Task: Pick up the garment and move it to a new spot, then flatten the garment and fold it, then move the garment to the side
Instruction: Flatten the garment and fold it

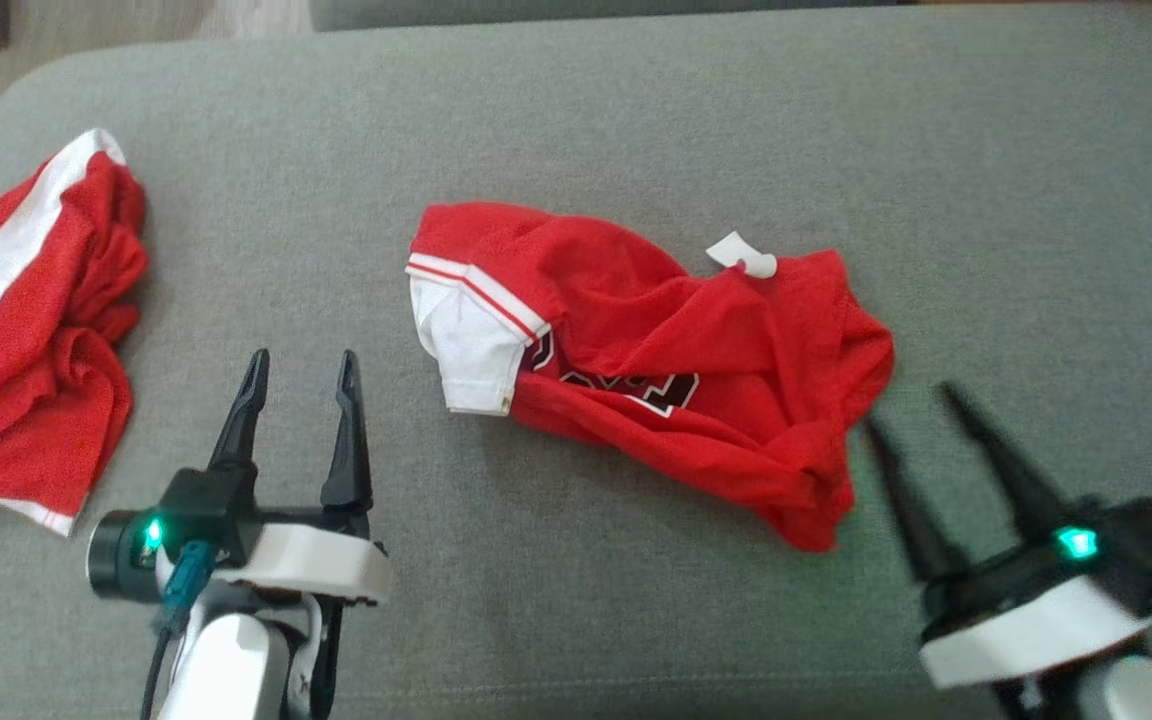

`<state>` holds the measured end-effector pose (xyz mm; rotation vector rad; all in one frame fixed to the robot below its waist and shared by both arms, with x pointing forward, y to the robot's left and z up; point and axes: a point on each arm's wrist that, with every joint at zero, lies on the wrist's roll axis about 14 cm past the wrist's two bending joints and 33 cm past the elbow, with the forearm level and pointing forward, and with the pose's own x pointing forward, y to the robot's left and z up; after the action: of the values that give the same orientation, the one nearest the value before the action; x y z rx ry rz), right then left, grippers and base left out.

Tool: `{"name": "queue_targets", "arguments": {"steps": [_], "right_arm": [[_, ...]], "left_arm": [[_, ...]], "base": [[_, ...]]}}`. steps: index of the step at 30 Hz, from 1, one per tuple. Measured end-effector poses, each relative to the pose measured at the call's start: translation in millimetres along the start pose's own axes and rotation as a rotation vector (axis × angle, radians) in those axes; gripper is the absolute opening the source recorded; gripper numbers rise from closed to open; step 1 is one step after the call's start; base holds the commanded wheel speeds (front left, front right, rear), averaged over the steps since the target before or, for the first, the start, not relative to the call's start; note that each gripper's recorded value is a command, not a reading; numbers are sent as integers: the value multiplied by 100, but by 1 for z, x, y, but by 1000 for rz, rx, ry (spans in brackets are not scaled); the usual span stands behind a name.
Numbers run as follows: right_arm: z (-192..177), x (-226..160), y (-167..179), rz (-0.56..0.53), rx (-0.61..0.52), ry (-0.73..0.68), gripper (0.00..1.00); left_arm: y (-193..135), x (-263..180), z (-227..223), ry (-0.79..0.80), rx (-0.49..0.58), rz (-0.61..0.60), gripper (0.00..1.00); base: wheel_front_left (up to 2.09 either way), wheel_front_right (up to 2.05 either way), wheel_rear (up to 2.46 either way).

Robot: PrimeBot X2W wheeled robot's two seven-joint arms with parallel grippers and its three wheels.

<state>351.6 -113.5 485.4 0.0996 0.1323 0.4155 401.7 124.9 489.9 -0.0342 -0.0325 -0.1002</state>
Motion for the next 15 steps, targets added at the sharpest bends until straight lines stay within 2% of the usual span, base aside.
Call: {"name": "queue_targets", "arguments": {"steps": [3, 6, 15], "right_arm": [[23, -4, -28, -122, 11, -100, 100], [29, -11, -46, -206, 27, -135, 100], [16, -16, -61, -267, 49, -102, 100]], "left_arm": [[0, -3, 3, -7, 6, -3, 100], [-1, -6, 3, -6, 8, -7, 100], [-1, -11, -1, 10, 13, -9, 100]], "base": [[0, 0, 0], [0, 0, 0], [0, 0, 0]]}}
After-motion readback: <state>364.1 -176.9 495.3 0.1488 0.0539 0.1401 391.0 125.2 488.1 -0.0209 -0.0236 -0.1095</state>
